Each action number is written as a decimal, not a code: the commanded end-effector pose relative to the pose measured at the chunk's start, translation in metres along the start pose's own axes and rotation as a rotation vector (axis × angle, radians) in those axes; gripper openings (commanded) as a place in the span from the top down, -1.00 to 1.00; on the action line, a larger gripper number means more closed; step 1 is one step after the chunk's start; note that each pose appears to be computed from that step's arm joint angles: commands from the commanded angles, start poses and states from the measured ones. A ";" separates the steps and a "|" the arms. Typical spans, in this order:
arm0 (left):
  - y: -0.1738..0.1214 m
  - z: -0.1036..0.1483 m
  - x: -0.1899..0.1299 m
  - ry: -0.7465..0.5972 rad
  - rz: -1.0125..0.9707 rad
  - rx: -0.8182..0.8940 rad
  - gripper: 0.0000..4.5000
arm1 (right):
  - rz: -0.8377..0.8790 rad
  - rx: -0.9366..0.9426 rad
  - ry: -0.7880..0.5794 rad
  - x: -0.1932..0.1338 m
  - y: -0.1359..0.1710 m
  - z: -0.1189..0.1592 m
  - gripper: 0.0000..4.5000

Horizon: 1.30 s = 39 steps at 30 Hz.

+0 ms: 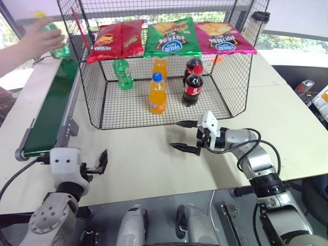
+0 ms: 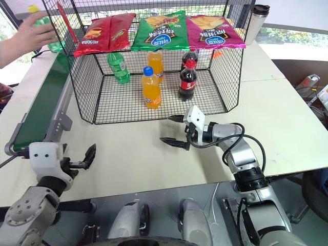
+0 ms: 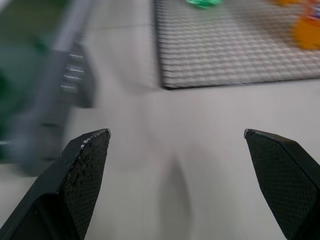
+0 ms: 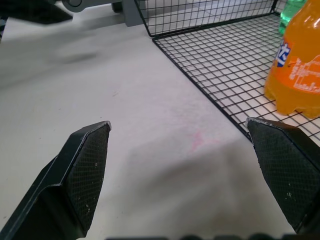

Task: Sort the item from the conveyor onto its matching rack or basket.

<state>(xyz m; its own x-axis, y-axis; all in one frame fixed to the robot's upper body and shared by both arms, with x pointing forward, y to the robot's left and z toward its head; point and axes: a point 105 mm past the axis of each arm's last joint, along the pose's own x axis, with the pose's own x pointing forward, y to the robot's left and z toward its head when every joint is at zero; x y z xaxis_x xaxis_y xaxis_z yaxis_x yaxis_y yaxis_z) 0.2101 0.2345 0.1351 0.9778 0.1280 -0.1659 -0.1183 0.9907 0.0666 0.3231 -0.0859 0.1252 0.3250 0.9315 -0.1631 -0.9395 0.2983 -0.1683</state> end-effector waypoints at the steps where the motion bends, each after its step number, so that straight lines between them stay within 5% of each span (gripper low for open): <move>1: 0.014 0.016 -0.008 -0.058 0.047 0.024 -0.99 | 0.014 -0.041 -0.030 0.003 -0.002 0.012 -1.00; 17: 0.018 0.002 -0.024 -0.042 0.081 -0.059 -0.99 | 0.024 -0.050 -0.027 0.003 -0.003 0.009 -1.00; 39: 0.065 0.003 -0.022 -0.089 0.216 -0.005 -0.99 | 0.028 -0.055 -0.021 0.003 -0.001 0.007 -1.00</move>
<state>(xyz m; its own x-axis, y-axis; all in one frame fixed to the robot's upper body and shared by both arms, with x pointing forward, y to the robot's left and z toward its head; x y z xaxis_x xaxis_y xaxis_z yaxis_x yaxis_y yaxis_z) 0.1832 0.2926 0.1373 0.9442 0.3123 -0.1042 -0.3065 0.9494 0.0682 0.3255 -0.0844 0.1240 0.3065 0.9378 -0.1633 -0.9436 0.2768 -0.1814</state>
